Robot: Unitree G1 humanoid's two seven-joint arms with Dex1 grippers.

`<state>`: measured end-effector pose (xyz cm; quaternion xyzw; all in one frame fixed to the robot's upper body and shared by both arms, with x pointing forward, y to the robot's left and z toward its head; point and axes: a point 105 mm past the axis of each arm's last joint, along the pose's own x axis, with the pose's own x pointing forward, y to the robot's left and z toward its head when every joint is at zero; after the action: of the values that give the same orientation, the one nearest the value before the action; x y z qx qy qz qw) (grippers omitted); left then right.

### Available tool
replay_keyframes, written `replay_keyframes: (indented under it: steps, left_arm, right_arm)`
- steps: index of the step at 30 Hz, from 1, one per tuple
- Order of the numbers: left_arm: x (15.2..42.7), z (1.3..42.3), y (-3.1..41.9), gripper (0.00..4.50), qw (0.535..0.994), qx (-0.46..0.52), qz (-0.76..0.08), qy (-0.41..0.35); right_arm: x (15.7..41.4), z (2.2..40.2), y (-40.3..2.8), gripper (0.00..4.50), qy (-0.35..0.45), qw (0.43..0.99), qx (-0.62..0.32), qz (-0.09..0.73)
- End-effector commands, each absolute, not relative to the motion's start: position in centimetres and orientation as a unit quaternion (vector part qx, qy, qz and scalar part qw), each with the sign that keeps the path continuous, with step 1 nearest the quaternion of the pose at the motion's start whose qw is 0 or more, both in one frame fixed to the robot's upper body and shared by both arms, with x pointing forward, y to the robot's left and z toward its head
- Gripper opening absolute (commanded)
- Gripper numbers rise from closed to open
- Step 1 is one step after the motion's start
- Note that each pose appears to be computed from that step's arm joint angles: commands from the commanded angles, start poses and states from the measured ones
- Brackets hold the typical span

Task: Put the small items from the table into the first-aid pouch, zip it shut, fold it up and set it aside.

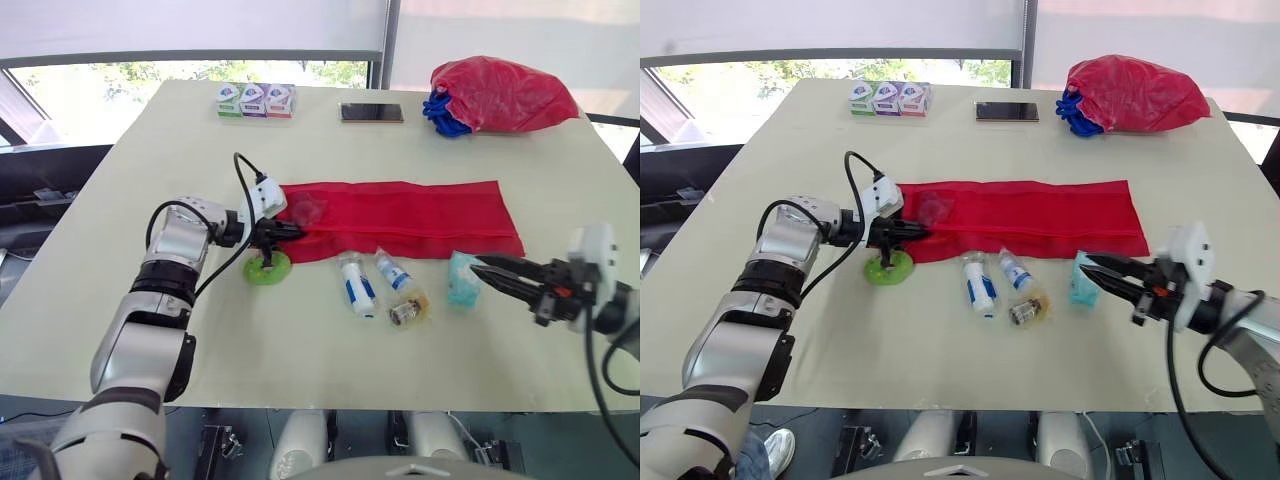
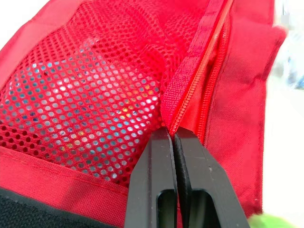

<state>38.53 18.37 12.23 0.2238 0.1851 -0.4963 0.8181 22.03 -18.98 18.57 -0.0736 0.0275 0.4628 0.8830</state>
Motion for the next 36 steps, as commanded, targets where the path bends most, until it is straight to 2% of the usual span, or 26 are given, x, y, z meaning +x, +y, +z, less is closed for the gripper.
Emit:
replay_keyframes:
  steps: [1,2,4,18,19,20,22,23,28,29,36]
  left_arm:
    - [39.0,13.1,19.5,0.0,0.828,0.246,-0.473,0.172]
    - [39.1,13.0,19.7,0.0,0.829,0.248,-0.471,0.173]
    - [39.2,13.0,20.0,0.0,0.833,0.244,-0.466,0.173]
    - [40.3,13.8,22.2,0.0,0.852,0.25,-0.425,0.178]
    - [40.1,14.0,21.9,0.61,0.849,0.244,-0.436,0.174]
    - [39.9,14.2,21.6,0.82,0.845,0.238,-0.448,0.171]
    - [39.5,14.7,21.2,1.68,0.836,0.23,-0.471,0.163]
    - [39.4,15.1,21.3,1.92,0.837,0.222,-0.473,0.162]
    - [38.1,15.4,22.3,4.31,0.817,0.213,-0.498,0.197]
    - [37.9,15.6,22.0,4.49,0.81,0.212,-0.51,0.194]
    - [38.5,17.4,16.5,4.49,0.806,0.206,-0.543,0.115]
  right_arm:
    - [20.4,20.2,-20.5,2.98,0.013,0.876,-0.093,0.474]
    - [20.0,20.2,-20.9,3.33,0.017,0.875,-0.096,0.475]
    - [19.4,20.4,-21.5,4.36,0.019,0.877,-0.094,0.472]
    - [18.5,20.8,-21.0,4.44,0.006,0.877,-0.086,0.473]
    - [18.5,20.7,-20.9,4.5,0.006,0.877,-0.086,0.473]
    - [18.5,20.6,-20.8,4.5,0.006,0.877,-0.085,0.473]
    - [18.4,20.4,-20.7,4.5,0.009,0.876,-0.085,0.474]
    - [18.4,20.3,-20.7,4.5,0.01,0.876,-0.085,0.474]
    - [18.2,20.3,-20.4,4.5,0.012,0.874,-0.079,0.48]
    - [18.3,20.3,-20.3,4.5,0.011,0.873,-0.079,0.48]
    - [18.9,20.4,-20.0,4.5,0.006,0.886,-0.07,0.459]
